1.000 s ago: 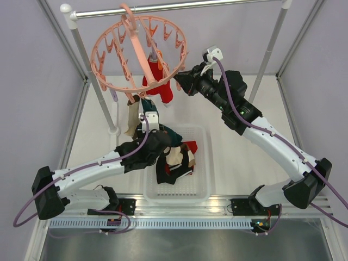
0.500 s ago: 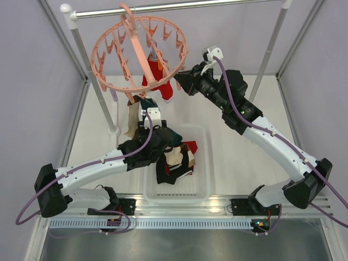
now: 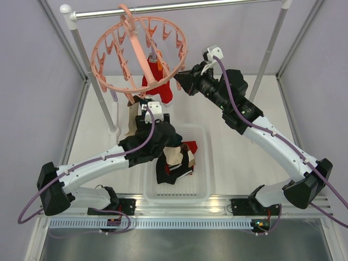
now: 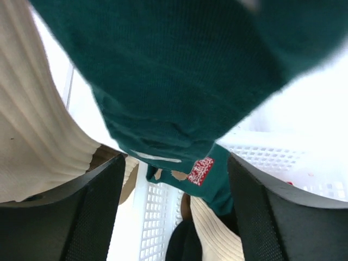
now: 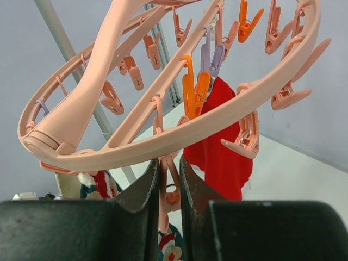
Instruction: Remove the socks clipped to the hanger
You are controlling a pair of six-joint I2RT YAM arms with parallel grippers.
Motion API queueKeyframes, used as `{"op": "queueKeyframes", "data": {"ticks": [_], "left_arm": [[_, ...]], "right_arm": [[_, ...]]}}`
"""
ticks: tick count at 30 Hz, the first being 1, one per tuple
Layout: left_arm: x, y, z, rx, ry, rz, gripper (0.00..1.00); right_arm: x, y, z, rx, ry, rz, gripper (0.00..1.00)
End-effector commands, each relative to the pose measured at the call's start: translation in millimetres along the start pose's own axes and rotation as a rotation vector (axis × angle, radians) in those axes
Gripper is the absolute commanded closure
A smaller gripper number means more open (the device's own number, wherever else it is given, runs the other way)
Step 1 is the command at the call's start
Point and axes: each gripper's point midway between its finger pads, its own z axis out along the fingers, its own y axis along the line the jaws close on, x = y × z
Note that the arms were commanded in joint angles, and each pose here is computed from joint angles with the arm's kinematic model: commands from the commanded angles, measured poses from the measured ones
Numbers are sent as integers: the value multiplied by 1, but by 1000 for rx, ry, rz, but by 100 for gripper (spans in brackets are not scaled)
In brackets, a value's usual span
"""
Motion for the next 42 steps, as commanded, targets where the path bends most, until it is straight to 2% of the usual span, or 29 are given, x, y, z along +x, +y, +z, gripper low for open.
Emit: {"op": "queueKeyframes", "data": {"ticks": [1, 5, 6, 8, 9, 11, 12, 18, 22, 23, 26, 33, 40, 42], "left_arm": [[-21, 12, 3, -77, -59, -31, 23], [-25, 15, 6, -92, -69, -30, 40], [-27, 14, 6, -89, -71, -28, 49], [-31, 13, 5, -76, -77, -21, 60], [-31, 12, 4, -66, -77, -20, 72], [-35, 9, 1, -28, -77, -26, 85], [-34, 5, 0, 4, -66, -16, 97], [-37, -34, -15, 279, -44, 9, 98], [-34, -57, -31, 446, -4, 14, 98], [-34, -60, -33, 469, 1, 13, 98], [-37, -70, -44, 555, 9, 15, 98], [-40, -83, -51, 614, 29, 26, 98], [-52, -92, -53, 638, 30, -2, 98], [-53, -93, -54, 642, 35, -10, 98]], "right_arm": [[-35, 5, -3, -9, -90, -2, 81], [-35, 4, -4, -7, -89, -7, 82], [-34, 5, -4, -7, -88, -6, 82], [-32, 3, -4, -4, -84, -6, 81], [-33, 4, -4, -5, -87, -7, 82], [-32, 4, -5, -4, -84, -9, 82], [-32, 3, -5, -1, -84, -12, 82], [-21, 0, -9, 9, -65, -15, 80], [-5, 0, -12, -6, -30, -14, 56], [5, -1, -14, -5, -10, -12, 47], [22, -6, -22, 4, 16, -13, 38], [38, -7, -53, 8, 17, -19, 28], [61, 9, -78, -107, 38, -38, 28], [82, 10, -90, -130, 55, -34, 28]]}}
